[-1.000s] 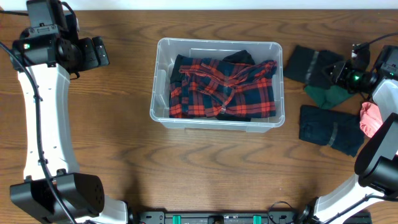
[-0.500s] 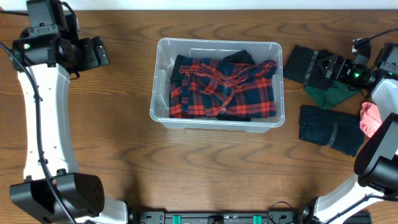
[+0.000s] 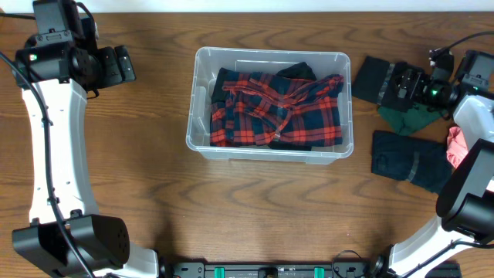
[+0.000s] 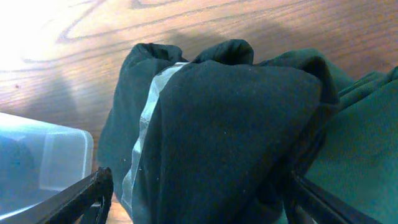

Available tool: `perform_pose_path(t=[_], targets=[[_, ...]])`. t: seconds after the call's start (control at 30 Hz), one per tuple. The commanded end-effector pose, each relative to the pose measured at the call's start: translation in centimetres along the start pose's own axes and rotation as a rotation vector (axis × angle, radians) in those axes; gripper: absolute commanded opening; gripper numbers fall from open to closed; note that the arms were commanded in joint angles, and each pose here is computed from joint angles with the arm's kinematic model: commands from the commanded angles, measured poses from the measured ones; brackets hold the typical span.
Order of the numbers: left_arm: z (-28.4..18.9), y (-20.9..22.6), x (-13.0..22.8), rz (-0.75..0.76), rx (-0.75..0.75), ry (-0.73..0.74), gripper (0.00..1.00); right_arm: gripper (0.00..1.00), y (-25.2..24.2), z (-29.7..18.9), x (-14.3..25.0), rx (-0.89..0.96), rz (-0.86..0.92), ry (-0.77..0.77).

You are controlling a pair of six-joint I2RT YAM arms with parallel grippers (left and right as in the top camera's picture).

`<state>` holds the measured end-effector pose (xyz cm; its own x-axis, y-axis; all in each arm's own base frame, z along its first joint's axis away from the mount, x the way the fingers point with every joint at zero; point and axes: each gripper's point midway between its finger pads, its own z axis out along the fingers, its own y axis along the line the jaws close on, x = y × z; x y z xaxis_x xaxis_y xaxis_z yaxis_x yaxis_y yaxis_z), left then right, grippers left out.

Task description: Pack container

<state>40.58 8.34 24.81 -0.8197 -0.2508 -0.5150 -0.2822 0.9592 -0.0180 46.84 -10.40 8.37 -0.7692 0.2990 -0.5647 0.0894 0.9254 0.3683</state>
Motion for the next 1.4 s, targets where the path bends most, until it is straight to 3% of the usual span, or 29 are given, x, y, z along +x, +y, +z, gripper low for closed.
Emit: perform_pose_path(t=[0.0, 0.1, 0.17, 0.3, 0.43, 0.7, 1.1, 1.37], targets=[[-0.5, 0.1, -0.3, -0.005, -0.002, -0.014, 0.98, 0.82, -0.2, 0.5, 0.0, 0.050, -0.019, 0.009], [-0.5, 0.1, -0.3, -0.005, -0.002, -0.014, 0.98, 0.78, -0.6, 1.3, 0.7, 0.056, 0.003, 0.033], [-0.5, 0.1, -0.3, -0.005, -0.002, -0.014, 0.98, 0.69, -0.8, 1.7, 1.1, 0.056, 0.014, 0.045], [-0.5, 0.1, -0.3, -0.005, -0.002, -0.014, 0.98, 0.41, -1.0, 2.0, 1.5, 0.056, 0.021, 0.056], [-0.5, 0.1, -0.3, -0.005, -0.002, -0.014, 0.98, 0.02, -0.8, 2.0, 1.4, 0.045, 0.043, 0.052], [-0.5, 0.1, -0.3, -0.005, -0.002, -0.014, 0.98, 0.01, 2.5, -0.6, -2.3, -0.080, 0.031, -0.038], [-0.5, 0.1, -0.3, -0.005, -0.002, -0.014, 0.98, 0.01, 9.8, -12.6, -8.8, -0.181, -0.034, -0.243], [-0.5, 0.1, -0.3, -0.005, -0.002, -0.014, 0.98, 0.01, 17.6, -18.0, -8.1, -0.509, -0.069, -0.247]])
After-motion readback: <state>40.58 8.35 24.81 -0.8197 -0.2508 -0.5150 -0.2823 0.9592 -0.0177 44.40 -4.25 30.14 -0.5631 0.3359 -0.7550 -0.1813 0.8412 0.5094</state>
